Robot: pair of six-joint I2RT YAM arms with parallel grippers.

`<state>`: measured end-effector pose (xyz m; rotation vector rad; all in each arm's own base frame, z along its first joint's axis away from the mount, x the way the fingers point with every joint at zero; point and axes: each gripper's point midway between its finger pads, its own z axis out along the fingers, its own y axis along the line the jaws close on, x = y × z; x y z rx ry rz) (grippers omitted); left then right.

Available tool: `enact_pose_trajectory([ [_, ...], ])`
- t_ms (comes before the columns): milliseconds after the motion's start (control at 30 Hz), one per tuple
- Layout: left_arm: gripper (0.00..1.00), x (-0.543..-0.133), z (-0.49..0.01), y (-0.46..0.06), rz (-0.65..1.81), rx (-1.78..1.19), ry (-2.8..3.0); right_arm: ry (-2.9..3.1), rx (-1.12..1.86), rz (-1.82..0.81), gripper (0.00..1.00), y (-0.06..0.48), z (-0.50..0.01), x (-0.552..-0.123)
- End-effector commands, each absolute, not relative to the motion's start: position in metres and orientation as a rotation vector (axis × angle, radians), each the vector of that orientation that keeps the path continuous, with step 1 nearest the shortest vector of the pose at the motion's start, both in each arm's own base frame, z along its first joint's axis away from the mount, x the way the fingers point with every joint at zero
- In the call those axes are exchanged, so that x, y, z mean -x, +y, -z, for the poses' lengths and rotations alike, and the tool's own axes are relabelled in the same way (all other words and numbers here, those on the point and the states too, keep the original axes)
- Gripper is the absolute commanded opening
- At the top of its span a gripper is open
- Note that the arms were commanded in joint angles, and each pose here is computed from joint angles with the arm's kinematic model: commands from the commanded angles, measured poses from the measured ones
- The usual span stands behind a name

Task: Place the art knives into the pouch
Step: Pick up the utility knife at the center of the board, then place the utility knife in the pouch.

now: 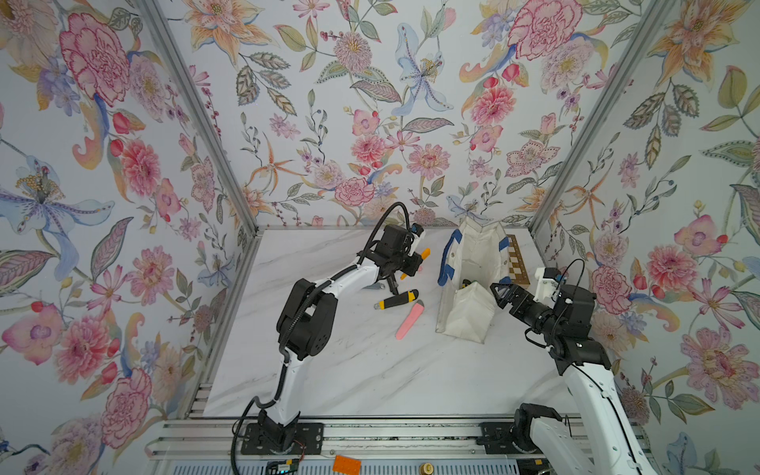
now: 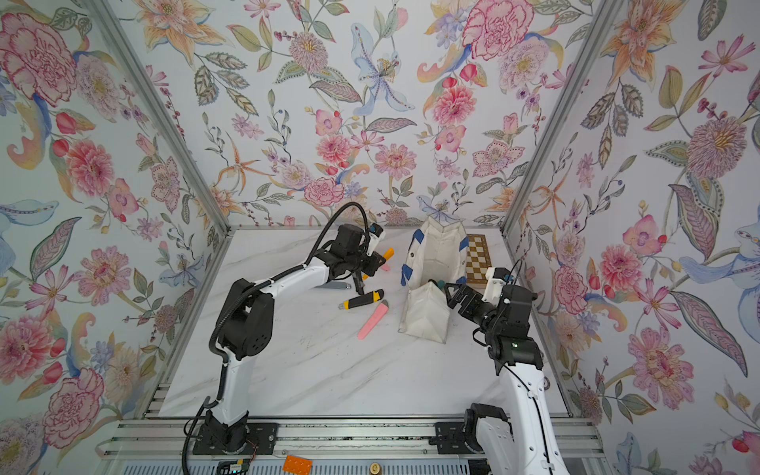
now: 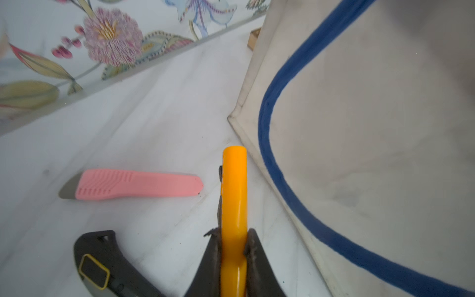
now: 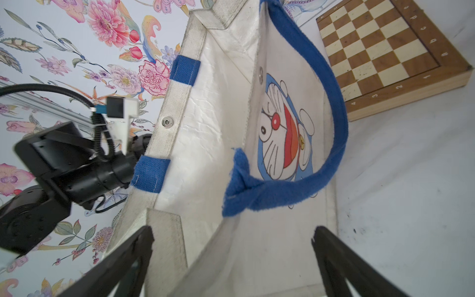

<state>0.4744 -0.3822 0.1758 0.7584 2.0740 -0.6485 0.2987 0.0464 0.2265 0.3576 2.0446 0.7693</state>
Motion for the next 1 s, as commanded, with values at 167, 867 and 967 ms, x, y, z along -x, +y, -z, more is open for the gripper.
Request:
enact_pose_trajectory([
  [167,0.0,-0.43,-0.294,-0.411,0.715,-0.755,1.849,2.022,-0.289,-0.789,0.99,0.052,-0.238,-0.295],
  [867,0.0,-0.408,-0.286,-0.511,0.823,-0.892,1.836,2.026,-0.312,-0.76,0.99,0.049,-0.231,-0.284],
  [967,0.0,-0.408,-0.28,-0.516,0.85,-0.9,1.847,2.031,-0.317,-0.752,0.99,0.048,-0.227,-0.283],
])
